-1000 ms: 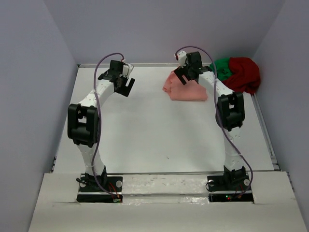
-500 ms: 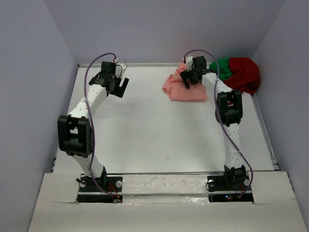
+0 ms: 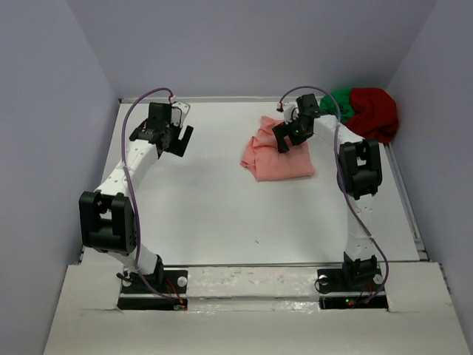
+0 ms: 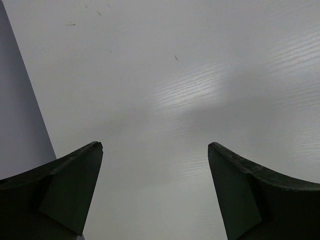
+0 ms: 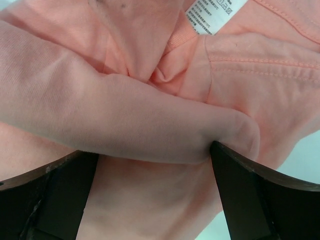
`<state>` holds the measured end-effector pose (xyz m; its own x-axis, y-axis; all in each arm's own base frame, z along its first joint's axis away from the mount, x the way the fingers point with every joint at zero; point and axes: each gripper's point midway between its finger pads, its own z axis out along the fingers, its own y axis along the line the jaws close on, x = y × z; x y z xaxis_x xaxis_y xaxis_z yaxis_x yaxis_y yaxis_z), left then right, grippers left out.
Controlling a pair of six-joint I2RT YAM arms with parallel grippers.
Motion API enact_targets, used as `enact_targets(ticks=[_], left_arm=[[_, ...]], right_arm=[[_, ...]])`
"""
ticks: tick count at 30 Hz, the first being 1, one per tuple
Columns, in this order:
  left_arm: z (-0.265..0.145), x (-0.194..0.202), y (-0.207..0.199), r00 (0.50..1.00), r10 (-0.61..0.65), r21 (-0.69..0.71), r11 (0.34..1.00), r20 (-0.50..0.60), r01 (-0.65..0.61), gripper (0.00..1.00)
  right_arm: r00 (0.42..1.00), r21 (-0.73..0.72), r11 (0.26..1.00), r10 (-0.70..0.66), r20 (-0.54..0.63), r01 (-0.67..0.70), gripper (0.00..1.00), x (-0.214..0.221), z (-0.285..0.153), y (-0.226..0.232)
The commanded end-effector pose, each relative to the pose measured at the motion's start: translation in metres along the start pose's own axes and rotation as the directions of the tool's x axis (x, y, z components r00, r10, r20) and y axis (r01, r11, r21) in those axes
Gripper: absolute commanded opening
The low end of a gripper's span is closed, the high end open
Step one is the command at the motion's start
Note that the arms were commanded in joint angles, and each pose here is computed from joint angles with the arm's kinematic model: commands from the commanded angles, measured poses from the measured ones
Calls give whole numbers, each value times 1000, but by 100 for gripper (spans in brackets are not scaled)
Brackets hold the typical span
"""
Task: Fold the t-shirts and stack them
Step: Smooth out wrinkles on the folded tshirt
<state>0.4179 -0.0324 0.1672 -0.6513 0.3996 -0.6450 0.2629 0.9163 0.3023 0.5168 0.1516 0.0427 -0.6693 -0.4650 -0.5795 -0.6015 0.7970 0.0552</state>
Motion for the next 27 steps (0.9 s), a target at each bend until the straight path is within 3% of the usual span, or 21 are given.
enact_targets(ticks=[1, 13, 15, 18, 21, 24, 27], left_arm=[[-21, -12, 8, 997, -10, -8, 1000, 74, 10, 99], [-29, -16, 1, 995, -14, 35, 999, 98, 11, 99], [-32, -19, -2, 994, -15, 60, 998, 109, 9, 99], [-40, -30, -10, 989, -19, 117, 993, 145, 1, 99], [-45, -34, -11, 987, -20, 128, 992, 161, -1, 99], [-47, -31, -20, 985, -26, 168, 986, 168, -3, 99], [-48, -26, -38, 982, -37, 255, 967, 188, -12, 99]], right_arm=[[998, -158, 987, -49, -25, 44, 100, 6, -38, 51], [995, -331, 939, -88, 41, 96, 100, -19, -80, 95], [993, -263, 958, -99, 68, 113, 100, -31, -88, 84], [984, -45, 990, -130, 121, 136, 100, -55, -113, 53], [987, 171, 980, -123, 103, 105, 100, -57, -140, 15], [997, 258, 964, -72, 26, 63, 100, -32, -151, -4], [998, 230, 972, -36, -54, 48, 100, 14, -150, 3]])
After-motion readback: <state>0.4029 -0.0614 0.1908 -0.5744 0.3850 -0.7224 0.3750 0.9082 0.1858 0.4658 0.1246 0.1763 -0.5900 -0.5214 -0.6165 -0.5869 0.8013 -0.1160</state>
